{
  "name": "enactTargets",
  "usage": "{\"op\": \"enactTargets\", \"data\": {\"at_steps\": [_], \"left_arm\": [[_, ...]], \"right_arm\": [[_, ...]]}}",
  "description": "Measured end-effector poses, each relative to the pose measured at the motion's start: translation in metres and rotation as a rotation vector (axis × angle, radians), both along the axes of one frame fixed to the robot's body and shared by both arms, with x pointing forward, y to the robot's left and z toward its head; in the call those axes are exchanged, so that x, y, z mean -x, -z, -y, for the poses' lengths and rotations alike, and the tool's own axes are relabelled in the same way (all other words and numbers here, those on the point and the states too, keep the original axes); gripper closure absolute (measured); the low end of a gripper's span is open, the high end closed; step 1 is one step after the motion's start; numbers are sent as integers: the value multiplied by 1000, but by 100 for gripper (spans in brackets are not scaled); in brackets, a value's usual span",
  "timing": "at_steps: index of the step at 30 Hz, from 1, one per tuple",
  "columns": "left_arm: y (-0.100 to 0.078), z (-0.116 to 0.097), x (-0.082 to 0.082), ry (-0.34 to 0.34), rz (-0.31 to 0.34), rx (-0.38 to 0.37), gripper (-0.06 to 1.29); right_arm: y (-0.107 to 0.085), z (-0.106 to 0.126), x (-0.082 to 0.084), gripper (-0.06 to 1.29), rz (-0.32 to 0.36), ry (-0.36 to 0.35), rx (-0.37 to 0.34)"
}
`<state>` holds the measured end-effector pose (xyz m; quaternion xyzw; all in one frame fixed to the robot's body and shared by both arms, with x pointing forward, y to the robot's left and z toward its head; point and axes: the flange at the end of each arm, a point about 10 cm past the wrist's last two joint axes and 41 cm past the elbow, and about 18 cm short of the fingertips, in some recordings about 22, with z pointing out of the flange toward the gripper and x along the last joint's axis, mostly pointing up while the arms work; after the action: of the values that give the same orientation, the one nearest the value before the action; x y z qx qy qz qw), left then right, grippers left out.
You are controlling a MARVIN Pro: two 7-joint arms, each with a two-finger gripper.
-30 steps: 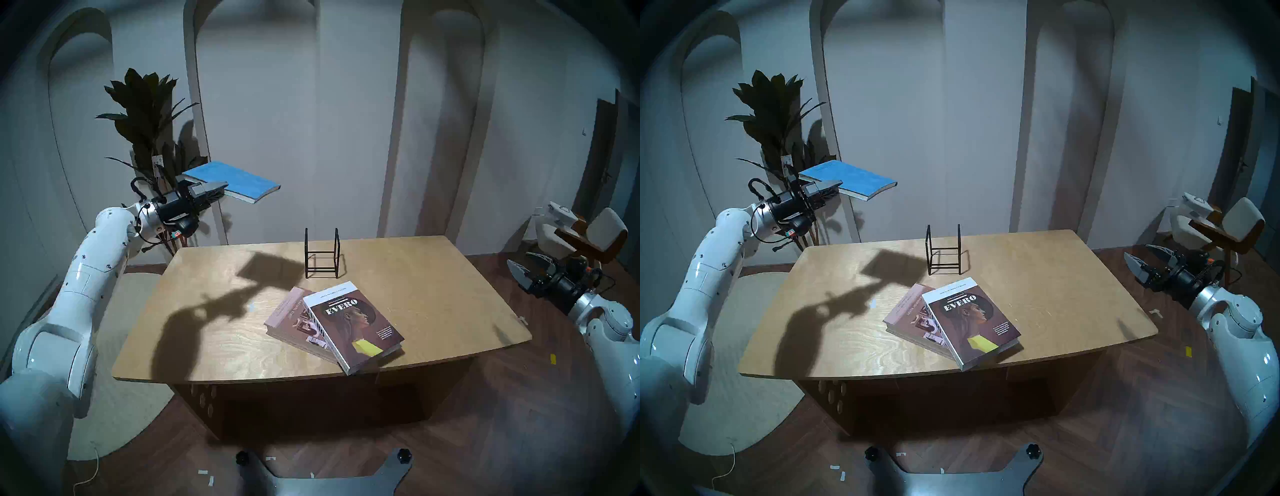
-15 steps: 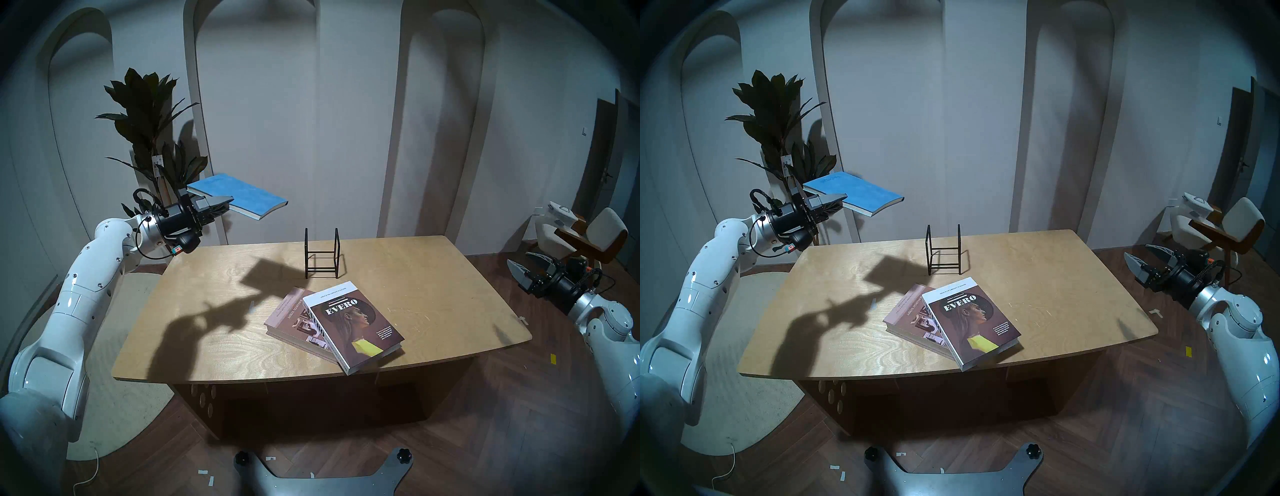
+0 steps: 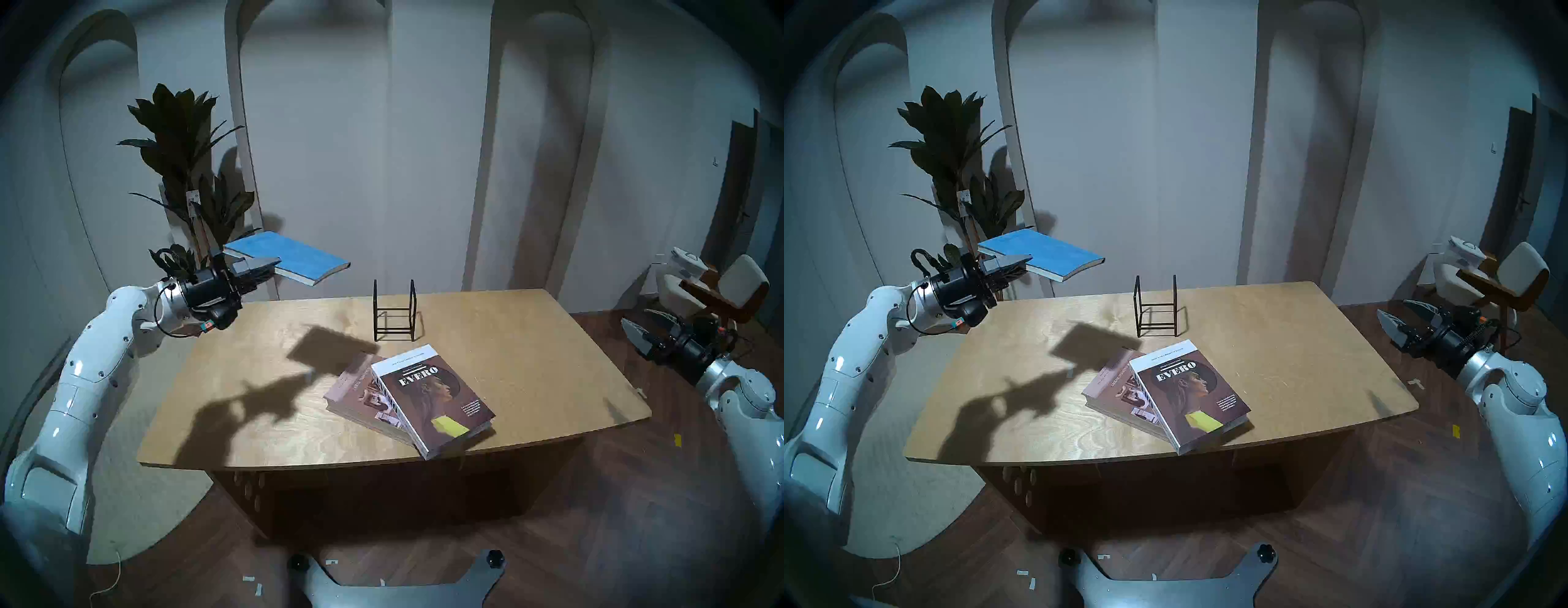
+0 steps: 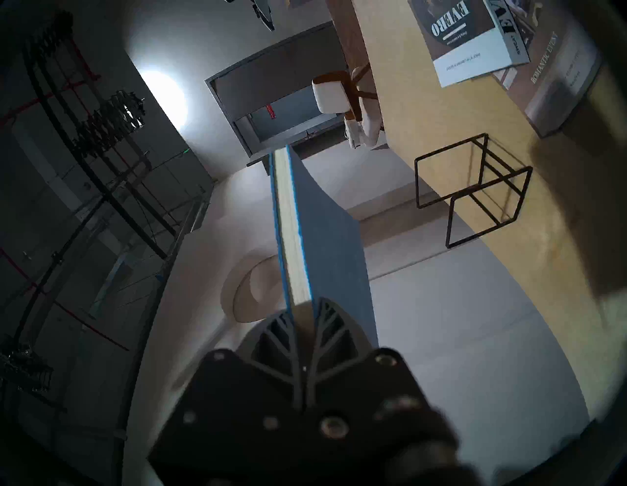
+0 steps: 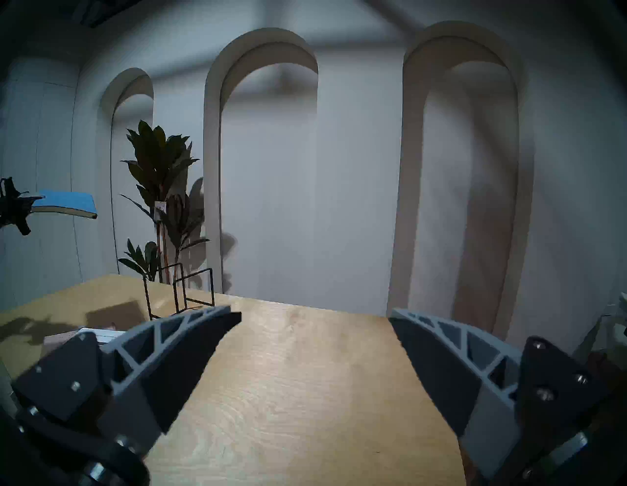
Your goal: Stack the books into one stack
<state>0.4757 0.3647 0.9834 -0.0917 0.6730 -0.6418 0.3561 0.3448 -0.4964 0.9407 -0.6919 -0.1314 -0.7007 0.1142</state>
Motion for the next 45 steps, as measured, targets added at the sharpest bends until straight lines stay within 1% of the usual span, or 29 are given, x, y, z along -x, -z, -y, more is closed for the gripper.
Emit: {"op": "enactTargets", "data": {"at_steps": [7, 11, 16, 17, 21, 22, 23, 25, 29, 33, 36, 39, 42, 45], "left_arm": [[10, 14, 11, 23, -69, 23, 126], [21, 18, 15, 21, -129, 28, 126], [32, 22, 17, 20, -204, 39, 126], [32, 22, 17, 20, -210, 40, 126], [42, 28, 17, 29, -281, 52, 126], [44, 29, 17, 31, -291, 54, 126], [47, 32, 18, 38, -314, 59, 126], [50, 35, 18, 50, -340, 69, 126], [52, 40, 19, 68, -378, 86, 126], [56, 45, 20, 90, -433, 108, 126], [53, 47, 22, 107, -441, 135, 126], [39, 53, 24, 136, -415, 166, 126], [21, 59, 28, 173, -382, 209, 126], [9, 64, 34, 207, -366, 248, 126]], "right_arm": [[9, -2, -9, -2, -26, 8, 11], [16, -1, -14, -2, -42, 13, 19], [20, 0, -18, -2, -49, 17, 27], [20, 0, -19, -2, -49, 18, 28], [20, 1, -23, -2, -42, 16, 31], [19, 1, -23, -2, -41, 15, 31], [19, 1, -24, -2, -38, 11, 31], [18, 1, -25, -2, -32, 6, 32], [15, 1, -27, -2, -21, 0, 32], [12, 1, -29, -2, -8, -8, 32], [11, 1, -30, -2, -3, -12, 32], [10, 1, -31, -2, 2, -17, 33], [8, 1, -31, -2, 6, -21, 33], [8, 1, -32, -2, 10, -24, 33]]}}
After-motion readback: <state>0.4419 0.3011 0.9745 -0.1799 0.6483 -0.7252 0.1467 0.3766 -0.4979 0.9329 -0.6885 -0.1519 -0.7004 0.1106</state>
